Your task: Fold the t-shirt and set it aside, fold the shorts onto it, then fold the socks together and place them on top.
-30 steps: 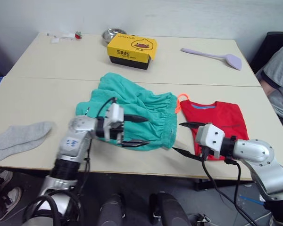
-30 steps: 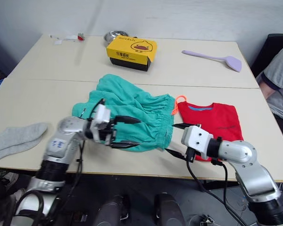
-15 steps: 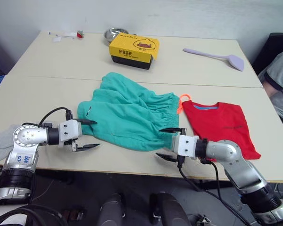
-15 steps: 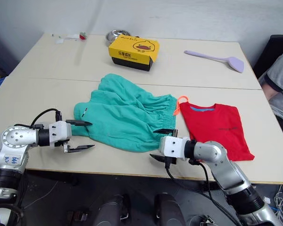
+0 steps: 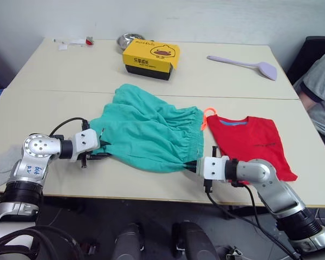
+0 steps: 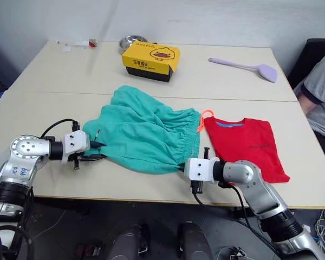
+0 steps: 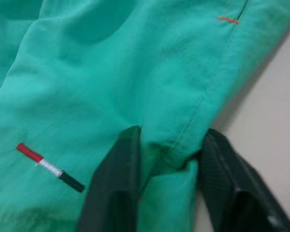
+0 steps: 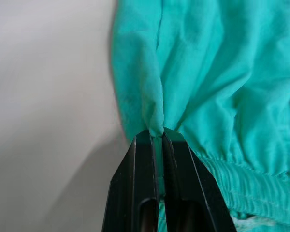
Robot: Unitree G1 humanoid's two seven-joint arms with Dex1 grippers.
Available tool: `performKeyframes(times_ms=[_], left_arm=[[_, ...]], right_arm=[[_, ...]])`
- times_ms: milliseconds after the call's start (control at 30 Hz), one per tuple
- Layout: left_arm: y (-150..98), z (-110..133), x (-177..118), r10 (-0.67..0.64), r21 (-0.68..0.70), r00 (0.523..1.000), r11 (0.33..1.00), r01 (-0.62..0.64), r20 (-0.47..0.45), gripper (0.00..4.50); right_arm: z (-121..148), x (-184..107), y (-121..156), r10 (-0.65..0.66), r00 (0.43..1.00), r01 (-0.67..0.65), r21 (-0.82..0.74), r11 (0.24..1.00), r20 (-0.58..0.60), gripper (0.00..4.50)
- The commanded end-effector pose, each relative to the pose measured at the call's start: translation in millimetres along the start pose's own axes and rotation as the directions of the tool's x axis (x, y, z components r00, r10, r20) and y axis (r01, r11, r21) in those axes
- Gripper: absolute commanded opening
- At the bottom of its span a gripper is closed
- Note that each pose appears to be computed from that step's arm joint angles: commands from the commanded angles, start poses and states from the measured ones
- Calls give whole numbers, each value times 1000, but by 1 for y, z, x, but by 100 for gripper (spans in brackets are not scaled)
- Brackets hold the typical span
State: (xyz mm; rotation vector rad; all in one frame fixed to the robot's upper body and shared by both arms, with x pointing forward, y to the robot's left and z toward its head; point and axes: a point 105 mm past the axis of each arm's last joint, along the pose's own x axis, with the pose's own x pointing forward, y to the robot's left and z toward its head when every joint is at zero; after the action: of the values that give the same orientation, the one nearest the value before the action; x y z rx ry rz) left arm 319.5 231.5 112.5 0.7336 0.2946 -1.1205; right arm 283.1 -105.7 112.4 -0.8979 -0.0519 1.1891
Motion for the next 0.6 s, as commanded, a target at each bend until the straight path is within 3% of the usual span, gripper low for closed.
performKeyframes(times_ms=[33, 67, 200, 467, 600], left_arm=[[-32, 17, -10, -145, -58, 984, 987, 152, 102, 26], [-40, 23, -12, -175, -73, 975, 980, 186, 134, 2], [-78, 43, -18, -234, -118, 949, 958, 262, 213, 2], [-126, 28, -34, -230, -271, 957, 923, 272, 178, 2], [-154, 24, -45, -331, -407, 930, 837, 367, 158, 2]], right_arm=[[-6, -20, -2, 14, 1000, -14, -25, 1000, -21, 0], [-9, -24, -1, 23, 999, -23, -25, 999, -30, 0], [-23, -44, 9, 52, 997, -52, -4, 999, -63, 0], [-26, -69, 57, 163, 987, -163, 88, 983, 7, 0], [-14, -75, 73, 250, 964, -263, 164, 951, 95, 0]])
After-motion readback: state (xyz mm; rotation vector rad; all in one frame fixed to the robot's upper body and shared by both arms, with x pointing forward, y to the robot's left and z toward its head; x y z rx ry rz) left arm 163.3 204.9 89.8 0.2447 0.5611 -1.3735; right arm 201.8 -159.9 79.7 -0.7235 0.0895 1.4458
